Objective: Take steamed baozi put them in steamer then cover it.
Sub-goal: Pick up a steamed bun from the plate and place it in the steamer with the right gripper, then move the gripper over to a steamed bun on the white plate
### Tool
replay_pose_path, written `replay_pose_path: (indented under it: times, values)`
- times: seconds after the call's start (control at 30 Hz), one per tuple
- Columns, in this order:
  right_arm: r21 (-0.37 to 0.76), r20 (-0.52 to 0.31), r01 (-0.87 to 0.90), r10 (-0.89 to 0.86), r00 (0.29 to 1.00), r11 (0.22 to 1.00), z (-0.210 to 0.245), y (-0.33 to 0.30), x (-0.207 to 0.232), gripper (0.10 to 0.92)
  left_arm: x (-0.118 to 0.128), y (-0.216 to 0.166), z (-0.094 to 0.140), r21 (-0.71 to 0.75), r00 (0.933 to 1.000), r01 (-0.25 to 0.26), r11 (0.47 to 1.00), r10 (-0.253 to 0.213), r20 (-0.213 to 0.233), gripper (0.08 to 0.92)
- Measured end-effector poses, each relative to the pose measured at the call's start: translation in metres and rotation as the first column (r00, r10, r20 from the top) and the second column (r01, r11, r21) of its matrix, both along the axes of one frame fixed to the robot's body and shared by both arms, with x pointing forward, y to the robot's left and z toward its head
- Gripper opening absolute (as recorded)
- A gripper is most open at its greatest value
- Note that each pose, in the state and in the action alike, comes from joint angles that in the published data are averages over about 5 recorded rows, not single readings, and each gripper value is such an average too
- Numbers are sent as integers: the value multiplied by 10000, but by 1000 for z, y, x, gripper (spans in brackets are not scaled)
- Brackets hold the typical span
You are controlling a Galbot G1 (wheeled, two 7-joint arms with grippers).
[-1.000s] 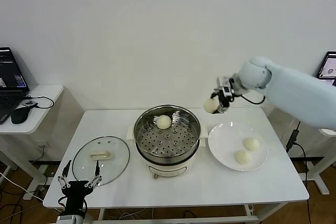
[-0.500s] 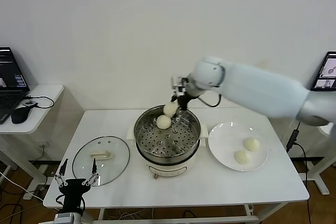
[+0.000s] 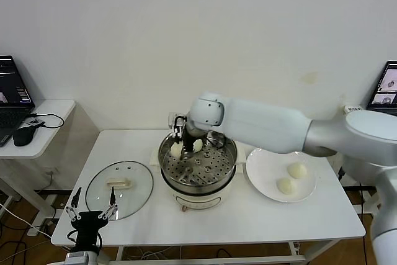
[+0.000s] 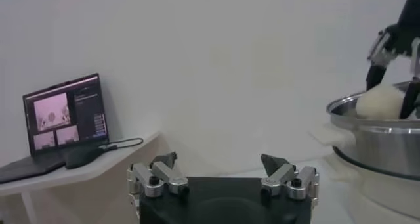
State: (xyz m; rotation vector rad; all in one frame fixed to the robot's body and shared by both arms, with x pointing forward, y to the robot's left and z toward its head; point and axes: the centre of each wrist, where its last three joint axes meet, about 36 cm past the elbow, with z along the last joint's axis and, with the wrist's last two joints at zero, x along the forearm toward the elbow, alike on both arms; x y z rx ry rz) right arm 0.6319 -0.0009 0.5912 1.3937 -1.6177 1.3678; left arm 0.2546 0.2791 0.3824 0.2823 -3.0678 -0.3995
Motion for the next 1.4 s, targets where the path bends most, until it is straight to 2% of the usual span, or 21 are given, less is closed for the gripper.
replay_pose_path:
  times: [0.2, 0.43, 0.7, 1.07, 1.4]
  values:
    - [-106, -49, 111, -112, 9999, 9999, -16, 14, -2, 661, 0, 0, 0, -11, 10000, -6, 10000, 7, 27, 823]
    - [-209, -25, 211, -212, 9998, 9996, -21, 17, -3, 802, 0, -1, 0, -47, 10000, 5, 10000, -5, 35, 823]
    - [-152, 135, 127, -125, 9998, 9998, 12, -7, 3, 823, 0, -2, 3, -35, 9999, 55, 10000, -55, 92, 823]
    - [-893, 392, -451, 487, 9980, 9950, 77, -121, 3, 823, 1, -5, 6, 87, 9995, 311, 9995, -312, 85, 823]
    - [-1964, 318, -275, 344, 9989, 9801, 74, -264, -22, 823, 1, -8, 4, 190, 9990, 453, 9988, -453, -18, 823]
